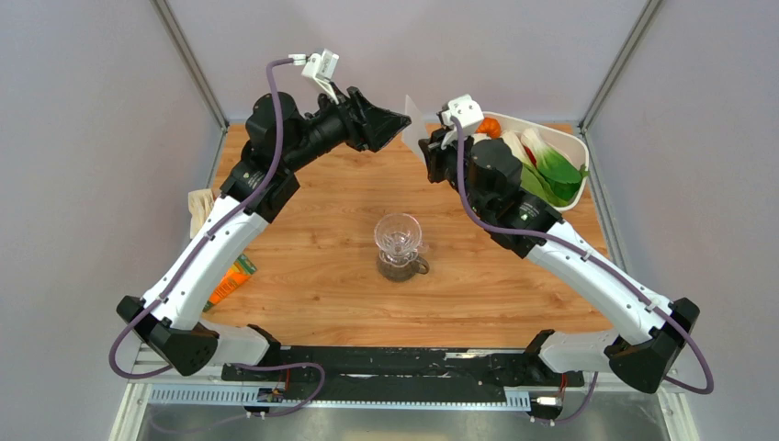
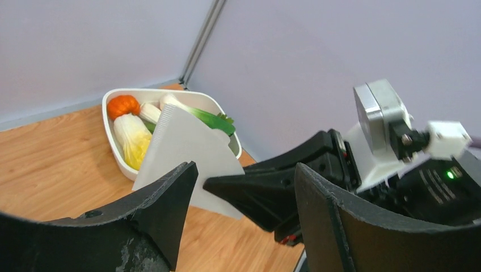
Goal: Place the coffee filter in the dripper
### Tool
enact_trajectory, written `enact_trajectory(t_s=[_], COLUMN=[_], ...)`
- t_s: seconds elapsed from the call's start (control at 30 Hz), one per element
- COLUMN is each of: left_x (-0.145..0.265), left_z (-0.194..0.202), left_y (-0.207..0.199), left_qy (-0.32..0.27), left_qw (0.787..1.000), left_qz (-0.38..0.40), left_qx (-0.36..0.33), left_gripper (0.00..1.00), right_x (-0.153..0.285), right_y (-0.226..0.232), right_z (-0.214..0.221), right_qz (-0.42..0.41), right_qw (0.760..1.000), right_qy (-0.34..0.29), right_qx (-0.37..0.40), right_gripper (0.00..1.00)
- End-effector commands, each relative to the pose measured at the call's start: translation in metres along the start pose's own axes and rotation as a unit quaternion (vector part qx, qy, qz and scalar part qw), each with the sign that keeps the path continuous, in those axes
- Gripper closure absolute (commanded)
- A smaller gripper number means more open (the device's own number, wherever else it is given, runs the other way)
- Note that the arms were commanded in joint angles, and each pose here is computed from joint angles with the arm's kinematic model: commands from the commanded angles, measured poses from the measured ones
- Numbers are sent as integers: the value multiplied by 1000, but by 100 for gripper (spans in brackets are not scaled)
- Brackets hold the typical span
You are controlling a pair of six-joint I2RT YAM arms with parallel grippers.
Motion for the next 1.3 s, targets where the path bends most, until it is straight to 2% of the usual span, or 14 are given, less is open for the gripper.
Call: enact_trajectory(t_s=[0.0, 0.17, 0.47, 0.53, 0.6, 0.63, 0.67, 0.7, 0.77, 0.93, 1.0, 1.1, 1.2, 1.27], left_x=[-14, -28, -40, -40, -40, -40, -41, -41, -41, -26, -16, -2, 22, 34], left_z=[-2, 12, 22, 24, 25, 25, 25, 25, 25, 17, 20, 21, 41, 52], left_y=[-1, 11, 21, 24, 25, 24, 23, 22, 19, 19, 28, 23, 3, -2], left_qy=[-18, -11, -3, -3, -1, 0, -1, -1, 2, 7, 26, 55, 127, 163], left_qw=[999, 997, 995, 994, 994, 994, 994, 995, 995, 998, 998, 998, 978, 964], left_qz=[-34, -78, -98, -105, -105, -105, -101, -98, -90, -68, -51, 21, 136, 176], left_qx=[12, 18, 20, 23, 25, 26, 29, 30, 31, 7, 2, -38, -97, -116], left_gripper=[26, 25, 26, 35, 54, 71, 79, 93, 99, 100, 100, 100, 100, 100], right_x=[-4, -6, -10, -10, -9, -9, -8, -7, -2, 34, 60, 89, 106, 112], right_y=[-2, 14, 28, 29, 30, 30, 31, 31, 34, 37, 33, 12, 0, 2], right_z=[-18, -21, -19, -17, -16, -15, -14, -14, -16, -42, -56, -61, -57, -55], right_qz=[51, 59, 63, 63, 59, 58, 55, 51, 25, -147, -204, -241, -282, -325], right_qw=[997, 992, 986, 985, 985, 985, 985, 985, 986, 977, 964, 956, 948, 936], right_qy=[-34, -53, -56, -55, -55, -55, -55, -57, -66, -75, -91, -104, -109, -110], right_qx=[47, 96, 147, 152, 155, 156, 156, 153, 152, 138, 142, 130, 97, 80], right_gripper=[100, 100, 100, 100, 100, 100, 99, 92, 73, 17, 2, 0, 0, 0])
Point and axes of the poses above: each gripper's point midway between its finger pads, its own x axis back along the fingers, its own y axis along the line the jaws close on, z = x × y, the point moved 6 cm from there along x, back along the fingers, and after that the axes turned 15 degrees about x, right-handed, at the moved point
